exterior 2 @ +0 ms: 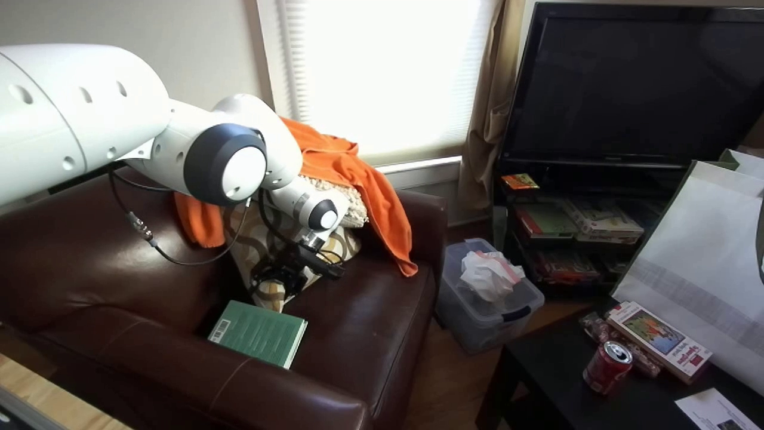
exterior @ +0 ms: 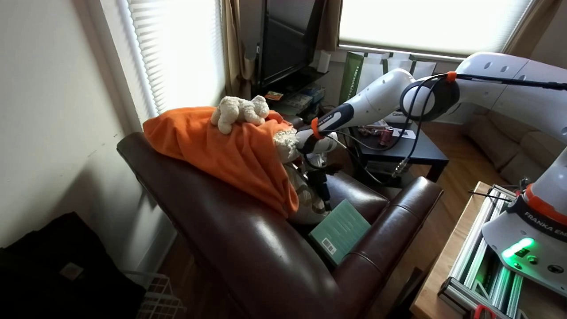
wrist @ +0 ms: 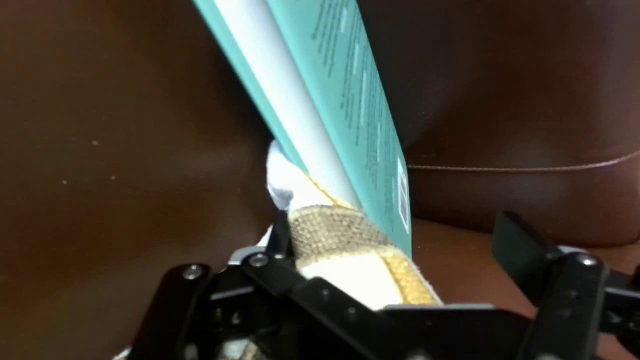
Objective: Pick up the book and place it on the right arm rest of the brown couch
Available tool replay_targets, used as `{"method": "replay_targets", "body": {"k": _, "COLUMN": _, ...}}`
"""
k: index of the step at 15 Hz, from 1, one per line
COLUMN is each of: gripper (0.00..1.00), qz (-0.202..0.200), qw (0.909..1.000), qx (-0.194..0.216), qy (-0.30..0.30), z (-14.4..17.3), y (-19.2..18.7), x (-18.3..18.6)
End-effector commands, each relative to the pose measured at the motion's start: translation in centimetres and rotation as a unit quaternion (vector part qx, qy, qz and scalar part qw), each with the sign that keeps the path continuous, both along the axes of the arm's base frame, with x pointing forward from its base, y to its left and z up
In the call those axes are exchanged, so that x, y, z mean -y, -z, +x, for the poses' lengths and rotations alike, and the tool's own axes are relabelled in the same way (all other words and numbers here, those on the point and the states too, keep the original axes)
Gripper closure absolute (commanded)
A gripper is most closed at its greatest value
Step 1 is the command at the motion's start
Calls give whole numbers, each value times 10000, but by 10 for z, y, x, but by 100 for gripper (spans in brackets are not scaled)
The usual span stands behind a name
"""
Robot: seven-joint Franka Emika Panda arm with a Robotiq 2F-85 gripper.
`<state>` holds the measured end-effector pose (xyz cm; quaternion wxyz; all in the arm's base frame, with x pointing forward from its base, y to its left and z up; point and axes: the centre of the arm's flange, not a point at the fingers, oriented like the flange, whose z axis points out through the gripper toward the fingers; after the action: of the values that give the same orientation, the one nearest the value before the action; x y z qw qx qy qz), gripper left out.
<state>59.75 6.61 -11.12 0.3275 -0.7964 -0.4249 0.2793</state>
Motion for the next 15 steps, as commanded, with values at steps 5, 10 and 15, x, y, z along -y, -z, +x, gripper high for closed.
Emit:
{"method": "replay_targets", "body": {"k": 5, "gripper": 0, "qz": -771, "qw": 9945, "qx": -282, "qy": 652, "z": 4, "y": -6, "x": -21}}
{"method": "replay_targets", "body": {"k": 10, "gripper": 0, "qz": -842, "qw": 9935, "qx": -291, "qy": 702, "z": 4, "y": -4, "x": -7}}
{"method": "replay_targets", "body": {"k": 15, "gripper": 0, "qz": -842, "qw": 9935, "qx": -291, "qy": 701, "z": 4, "y": -4, "x": -7}}
